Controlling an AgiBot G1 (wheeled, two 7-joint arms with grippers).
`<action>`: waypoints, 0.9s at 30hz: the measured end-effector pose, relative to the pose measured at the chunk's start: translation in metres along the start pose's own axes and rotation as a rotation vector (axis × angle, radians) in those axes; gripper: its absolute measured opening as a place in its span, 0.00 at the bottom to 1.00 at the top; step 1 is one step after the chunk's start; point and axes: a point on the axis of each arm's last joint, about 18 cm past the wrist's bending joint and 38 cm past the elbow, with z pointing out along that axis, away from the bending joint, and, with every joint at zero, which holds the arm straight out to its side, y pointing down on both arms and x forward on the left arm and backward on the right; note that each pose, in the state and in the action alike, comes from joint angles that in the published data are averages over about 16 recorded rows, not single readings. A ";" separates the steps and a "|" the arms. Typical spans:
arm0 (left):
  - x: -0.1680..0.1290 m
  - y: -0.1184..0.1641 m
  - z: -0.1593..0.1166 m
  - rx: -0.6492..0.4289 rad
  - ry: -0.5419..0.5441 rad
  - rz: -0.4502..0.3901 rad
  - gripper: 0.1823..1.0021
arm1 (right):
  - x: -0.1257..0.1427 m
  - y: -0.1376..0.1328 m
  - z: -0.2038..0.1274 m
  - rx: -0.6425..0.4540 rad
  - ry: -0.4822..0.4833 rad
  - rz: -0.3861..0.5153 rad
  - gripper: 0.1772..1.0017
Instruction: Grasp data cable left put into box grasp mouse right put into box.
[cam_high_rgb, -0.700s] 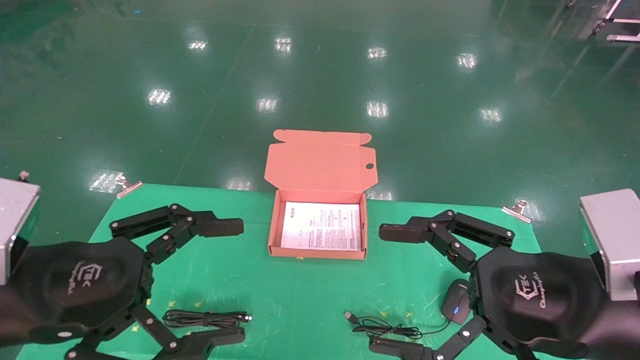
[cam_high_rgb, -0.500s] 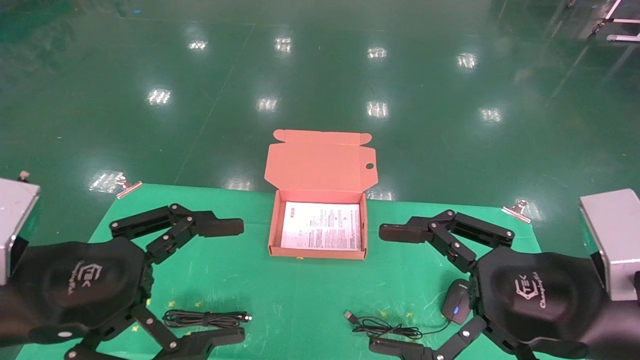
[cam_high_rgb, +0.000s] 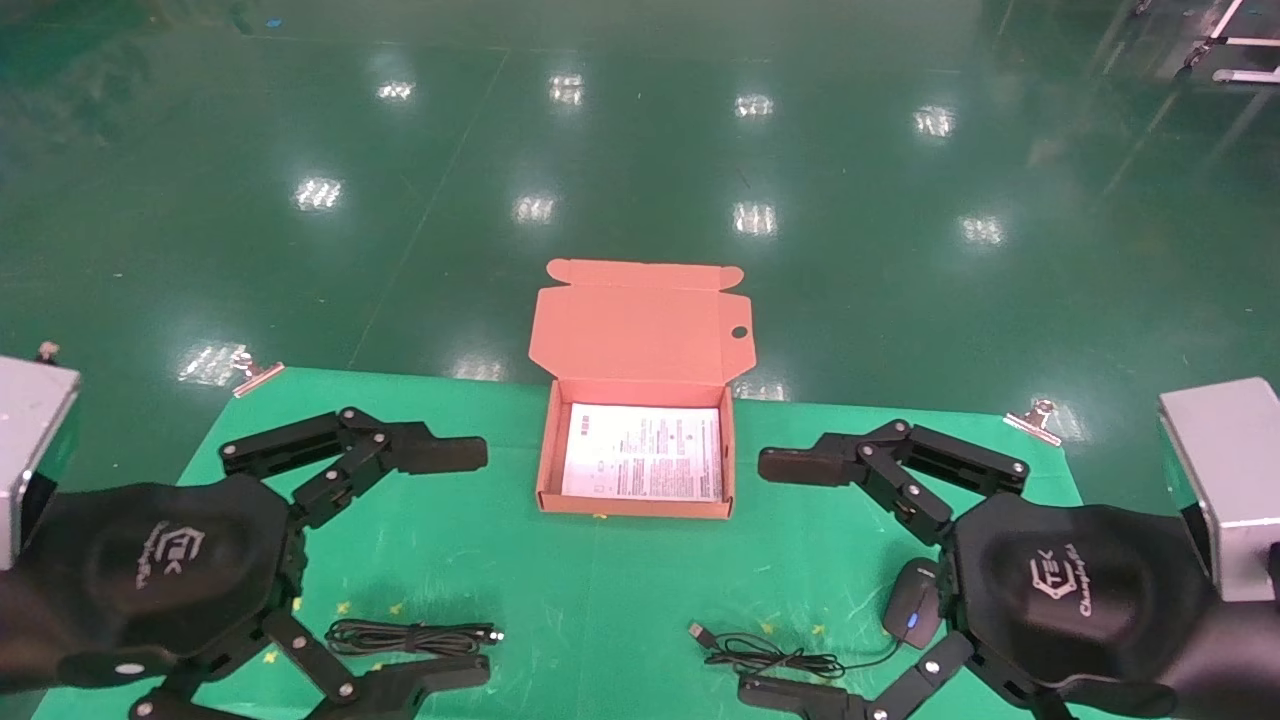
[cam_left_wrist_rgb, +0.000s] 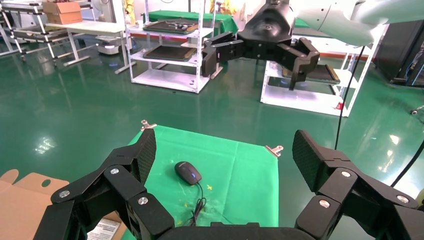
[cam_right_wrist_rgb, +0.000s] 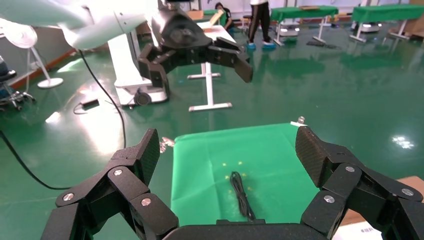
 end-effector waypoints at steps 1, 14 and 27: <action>-0.001 0.000 0.000 -0.013 0.004 0.004 1.00 | 0.000 0.000 0.000 -0.007 -0.001 -0.009 1.00; -0.018 0.011 0.015 -0.307 0.072 0.052 1.00 | 0.012 0.015 0.010 -0.268 -0.055 -0.269 1.00; -0.040 0.057 0.044 -0.741 0.186 0.178 1.00 | 0.039 0.061 0.017 -0.682 -0.214 -0.620 1.00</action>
